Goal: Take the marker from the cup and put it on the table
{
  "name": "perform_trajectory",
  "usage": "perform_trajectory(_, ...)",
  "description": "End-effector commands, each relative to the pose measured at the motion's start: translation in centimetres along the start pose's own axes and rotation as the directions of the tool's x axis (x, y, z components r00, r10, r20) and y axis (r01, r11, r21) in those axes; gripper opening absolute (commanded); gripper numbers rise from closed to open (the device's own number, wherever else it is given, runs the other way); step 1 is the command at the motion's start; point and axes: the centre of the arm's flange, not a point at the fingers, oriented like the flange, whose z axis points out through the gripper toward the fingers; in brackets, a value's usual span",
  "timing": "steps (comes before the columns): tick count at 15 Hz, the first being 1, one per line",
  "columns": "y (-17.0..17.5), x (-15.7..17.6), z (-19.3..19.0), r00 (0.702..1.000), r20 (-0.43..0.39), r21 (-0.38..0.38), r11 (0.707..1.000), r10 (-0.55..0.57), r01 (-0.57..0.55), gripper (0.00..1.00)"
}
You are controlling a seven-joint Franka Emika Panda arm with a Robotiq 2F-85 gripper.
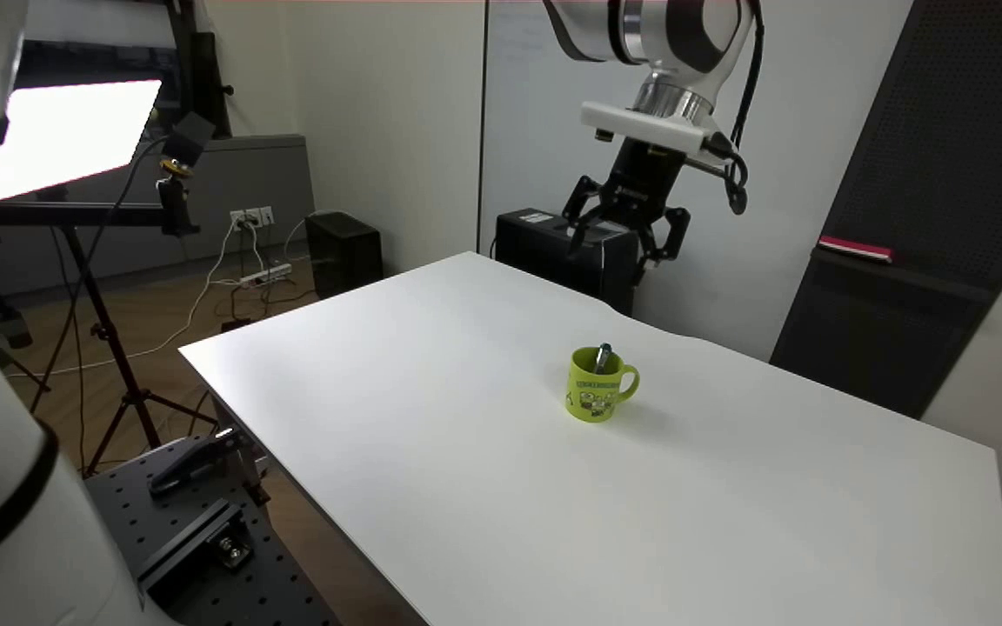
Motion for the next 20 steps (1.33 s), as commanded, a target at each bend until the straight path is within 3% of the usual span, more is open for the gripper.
perform_trajectory(1,1.0,4.7,-0.5,0.997,0.059,-0.053,0.998,-0.040,0.043,1.00)
perform_trajectory(6,0.9,9.6,0.6,0.992,0.107,-0.065,0.995,-0.068,0.075,1.00)
perform_trajectory(10,1.0,13.2,2.0,0.993,0.097,-0.079,0.994,-0.067,0.075,1.00)
perform_trajectory(20,-1.6,17.6,4.1,0.994,-0.072,-0.095,0.993,-0.078,0.071,1.00)
